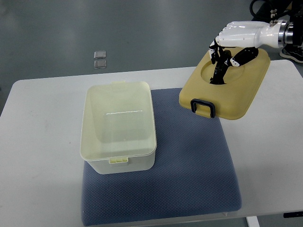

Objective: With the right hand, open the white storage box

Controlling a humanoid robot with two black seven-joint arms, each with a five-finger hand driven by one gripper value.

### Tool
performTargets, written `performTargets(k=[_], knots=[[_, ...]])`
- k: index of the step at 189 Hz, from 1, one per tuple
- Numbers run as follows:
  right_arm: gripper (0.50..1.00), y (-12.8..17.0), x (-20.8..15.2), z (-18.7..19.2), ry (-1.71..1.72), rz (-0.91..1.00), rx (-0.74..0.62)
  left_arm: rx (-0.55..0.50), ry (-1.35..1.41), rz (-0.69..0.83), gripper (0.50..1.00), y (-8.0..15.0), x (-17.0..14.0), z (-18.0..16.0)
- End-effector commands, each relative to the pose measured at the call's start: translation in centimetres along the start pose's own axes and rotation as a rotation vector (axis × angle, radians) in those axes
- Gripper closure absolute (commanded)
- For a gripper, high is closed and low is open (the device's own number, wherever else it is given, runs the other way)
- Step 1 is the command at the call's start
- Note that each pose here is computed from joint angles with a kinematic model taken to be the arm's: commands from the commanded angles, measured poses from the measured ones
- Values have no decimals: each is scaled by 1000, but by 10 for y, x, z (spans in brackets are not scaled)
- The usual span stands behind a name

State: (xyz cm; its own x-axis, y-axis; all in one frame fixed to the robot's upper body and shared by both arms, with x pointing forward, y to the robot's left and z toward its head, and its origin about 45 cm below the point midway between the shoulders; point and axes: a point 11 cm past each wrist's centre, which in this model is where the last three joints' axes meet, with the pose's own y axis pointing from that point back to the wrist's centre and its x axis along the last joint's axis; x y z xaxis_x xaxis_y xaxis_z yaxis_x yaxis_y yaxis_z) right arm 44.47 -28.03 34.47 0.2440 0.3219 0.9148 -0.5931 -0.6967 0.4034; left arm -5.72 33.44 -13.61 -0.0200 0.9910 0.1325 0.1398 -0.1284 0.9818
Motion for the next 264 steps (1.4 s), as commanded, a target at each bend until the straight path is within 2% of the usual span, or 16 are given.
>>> performTargets(k=[1,33,77,81,82,83,84,85,86,87,88,92,111,186,219,264], knots=[[1000,-1,-27,-1,-4,-14,3,0,0,0,500,0,0,0],[1000,-10,-68,-8,-30,-25,15,0,0,0,500,0,0,0],[1000,-26,-81,-23,-55,-28,58,0,0,0,500,0,0,0],[948,-28,-82,-25,-59,-26,63,0,0,0,500,0,0,0],[902,-28,-81,-25,-60,-23,64,0,0,0,500,0,0,0],[901,-28,-81,-25,-60,-23,64,0,0,0,500,0,0,0],[851,-29,-82,-26,-61,-21,65,0,0,0,500,0,0,0],[850,-29,-82,-26,-61,-21,65,0,0,0,500,0,0,0],[798,-30,-82,-27,-64,-17,67,0,-1,0,500,0,0,0],[797,-30,-82,-27,-64,-17,67,0,-1,0,500,0,0,0],[749,-31,-82,-27,-66,-16,69,0,0,0,500,0,0,0],[685,-33,-83,-29,-68,-10,74,0,0,0,500,0,0,0],[574,-41,-84,-38,-73,9,97,0,-1,0,500,0,0,0],[572,-35,-80,-35,-58,-1,93,0,-1,0,500,0,0,0],[572,-19,-44,-20,-71,-44,60,0,0,0,500,0,0,0],[572,-14,-1,-13,-637,180,102,0,0,0,500,0,0,0]])
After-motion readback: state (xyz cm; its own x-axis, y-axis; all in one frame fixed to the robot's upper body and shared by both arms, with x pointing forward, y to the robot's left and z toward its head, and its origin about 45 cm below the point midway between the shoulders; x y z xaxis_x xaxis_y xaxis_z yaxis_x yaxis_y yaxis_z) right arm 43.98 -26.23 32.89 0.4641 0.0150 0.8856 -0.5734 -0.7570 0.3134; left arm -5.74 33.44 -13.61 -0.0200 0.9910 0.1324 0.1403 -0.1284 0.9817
